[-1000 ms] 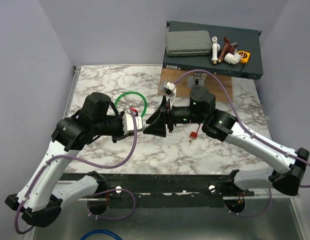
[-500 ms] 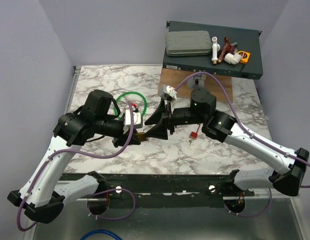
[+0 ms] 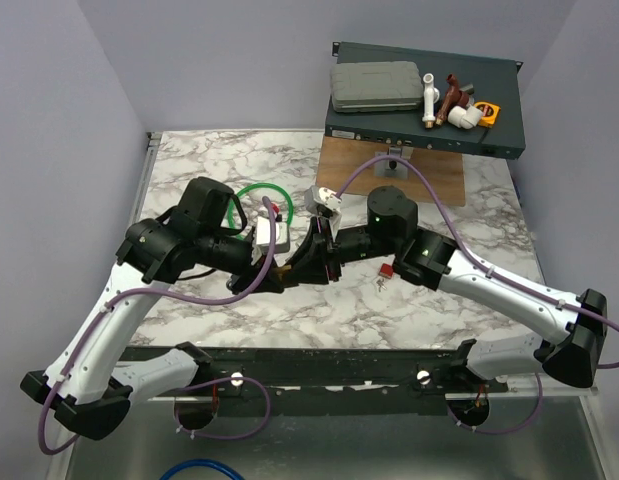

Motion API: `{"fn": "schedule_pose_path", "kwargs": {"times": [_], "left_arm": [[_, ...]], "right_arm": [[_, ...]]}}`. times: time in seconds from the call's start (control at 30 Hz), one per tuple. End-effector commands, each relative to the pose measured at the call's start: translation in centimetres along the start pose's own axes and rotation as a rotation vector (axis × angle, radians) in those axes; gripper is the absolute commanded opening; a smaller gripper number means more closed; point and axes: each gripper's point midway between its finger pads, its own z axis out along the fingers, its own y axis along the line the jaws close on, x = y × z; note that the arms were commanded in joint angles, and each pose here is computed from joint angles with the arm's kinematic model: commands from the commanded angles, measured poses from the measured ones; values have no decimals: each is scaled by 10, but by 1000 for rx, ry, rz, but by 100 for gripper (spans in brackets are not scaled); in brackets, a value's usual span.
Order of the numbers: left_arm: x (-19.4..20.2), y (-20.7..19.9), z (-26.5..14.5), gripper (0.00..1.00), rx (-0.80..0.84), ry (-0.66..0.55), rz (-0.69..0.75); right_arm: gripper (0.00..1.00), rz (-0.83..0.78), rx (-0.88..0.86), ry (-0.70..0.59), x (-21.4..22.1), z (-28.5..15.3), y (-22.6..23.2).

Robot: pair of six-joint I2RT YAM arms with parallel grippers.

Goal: Unlock with the key

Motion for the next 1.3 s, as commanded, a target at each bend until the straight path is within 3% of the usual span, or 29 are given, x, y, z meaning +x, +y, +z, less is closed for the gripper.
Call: {"fn": "schedule_pose_path", "kwargs": {"times": [0.0, 0.07, 0.17, 0.2, 0.3, 0.53, 0.83, 0.93, 1.13, 1.27], "left_arm": [[-21, 4, -3, 0, -9, -64, 59], [-18, 9, -2, 4, -27, -49, 54], [-5, 22, -2, 55, -85, 15, 24], [-1, 27, -4, 61, -114, 39, 18], [13, 31, -11, 65, -165, 101, 52], [60, 30, -14, 65, -180, 214, 56], [106, 43, 4, 56, -172, 290, 90], [103, 47, 5, 44, -190, 271, 120], [85, 60, -2, 8, -271, 227, 211], [84, 85, -1, 5, -363, 246, 286]], "right_arm": [[13, 26, -48, -6, 6, 6, 8], [1, 36, -33, -29, 4, 7, 4], [1, 62, 56, -43, 7, 7, -10], [1, 66, 92, -40, 9, 5, -16], [1, 51, 163, -31, 16, -1, -26], [1, 46, 231, 1, 30, -11, -33], [1, 55, 258, -2, 30, -11, -39], [1, 82, 282, 4, 35, -11, -46], [1, 215, 354, 0, 48, -17, -71], [1, 324, 381, -3, 54, -22, -87]]}}
